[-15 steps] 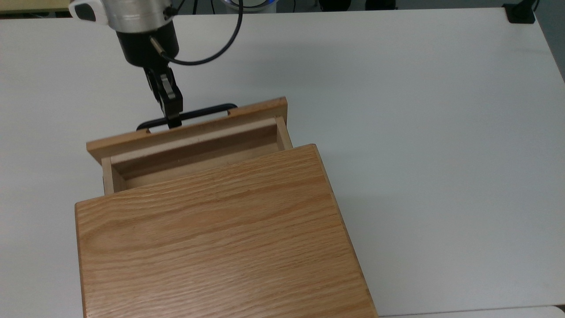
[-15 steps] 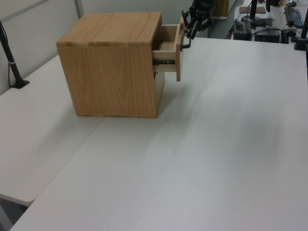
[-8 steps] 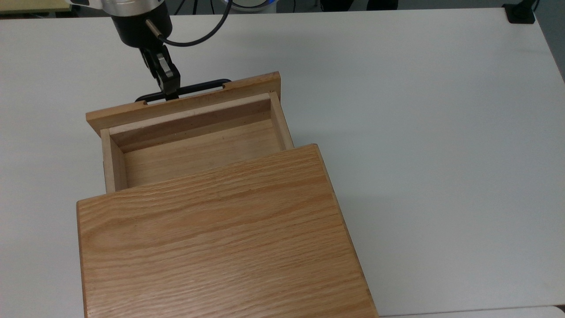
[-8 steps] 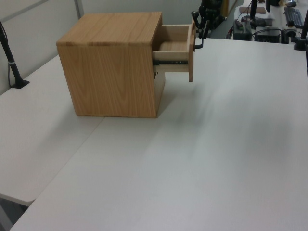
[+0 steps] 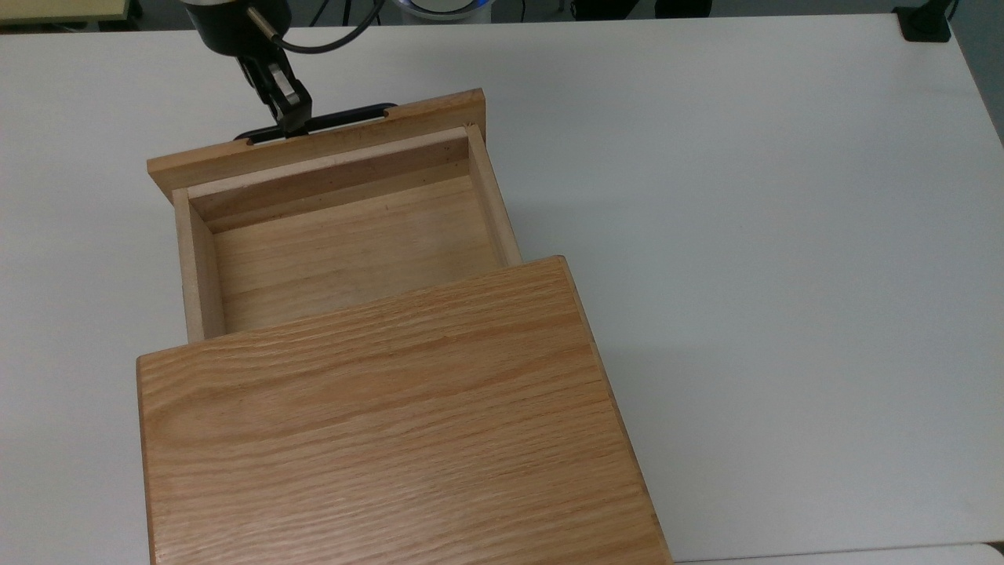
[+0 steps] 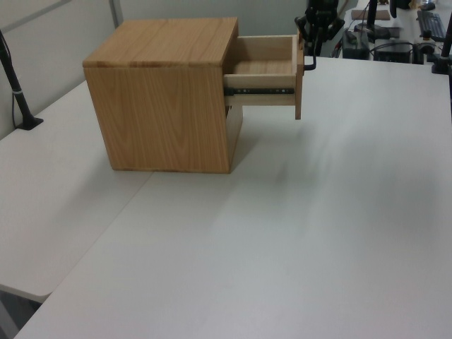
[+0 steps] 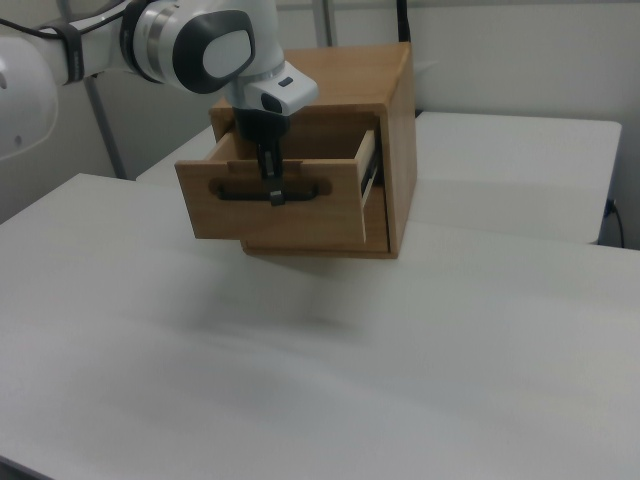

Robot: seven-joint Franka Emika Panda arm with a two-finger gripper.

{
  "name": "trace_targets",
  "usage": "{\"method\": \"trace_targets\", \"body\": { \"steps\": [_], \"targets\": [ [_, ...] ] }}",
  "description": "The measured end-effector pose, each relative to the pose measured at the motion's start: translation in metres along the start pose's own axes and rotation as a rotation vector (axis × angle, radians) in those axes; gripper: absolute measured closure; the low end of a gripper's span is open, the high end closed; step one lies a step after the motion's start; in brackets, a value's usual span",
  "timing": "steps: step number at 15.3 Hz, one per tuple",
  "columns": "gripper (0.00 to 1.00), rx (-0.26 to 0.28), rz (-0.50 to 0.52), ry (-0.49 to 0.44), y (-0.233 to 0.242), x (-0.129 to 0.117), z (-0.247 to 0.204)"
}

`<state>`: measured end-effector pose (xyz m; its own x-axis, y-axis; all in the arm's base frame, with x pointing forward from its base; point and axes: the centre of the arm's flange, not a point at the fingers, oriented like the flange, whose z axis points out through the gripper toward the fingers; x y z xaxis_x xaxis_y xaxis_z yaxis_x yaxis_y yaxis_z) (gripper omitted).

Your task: Open the drawer by sliding it

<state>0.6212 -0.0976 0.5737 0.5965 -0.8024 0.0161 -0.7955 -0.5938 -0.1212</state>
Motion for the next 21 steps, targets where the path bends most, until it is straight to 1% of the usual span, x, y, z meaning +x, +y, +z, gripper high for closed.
{"method": "trace_targets", "body": {
  "steps": [1, 2, 3, 5, 6, 7, 9, 13, 15, 17, 19, 20, 21],
  "targets": [
    [0.84, -0.005, -0.011, -0.005, 0.002, 0.0, 0.0],
    [0.72, -0.009, -0.066, -0.011, 0.002, -0.004, -0.003],
    [0.64, -0.008, -0.085, -0.011, 0.002, -0.008, -0.008],
    [0.44, -0.002, -0.097, -0.005, 0.003, -0.012, -0.017],
    [0.28, 0.002, -0.099, 0.0, 0.004, -0.013, -0.022],
    [0.17, 0.004, -0.099, 0.003, 0.004, -0.014, -0.024],
    [0.0, 0.012, -0.124, 0.015, 0.009, -0.013, -0.033],
    [0.0, 0.007, -0.253, 0.015, 0.022, -0.024, -0.06],
    [0.0, 0.0, -0.305, 0.006, 0.026, -0.035, -0.071],
    [0.0, -0.013, -0.363, 0.0, 0.022, -0.048, -0.071],
    [0.0, -0.057, -0.484, 0.002, 0.014, -0.065, -0.061],
    [0.0, -0.071, -0.565, -0.002, 0.009, -0.072, -0.057],
    [0.0, -0.076, -0.614, -0.005, 0.007, -0.075, -0.055]
  ]
}}
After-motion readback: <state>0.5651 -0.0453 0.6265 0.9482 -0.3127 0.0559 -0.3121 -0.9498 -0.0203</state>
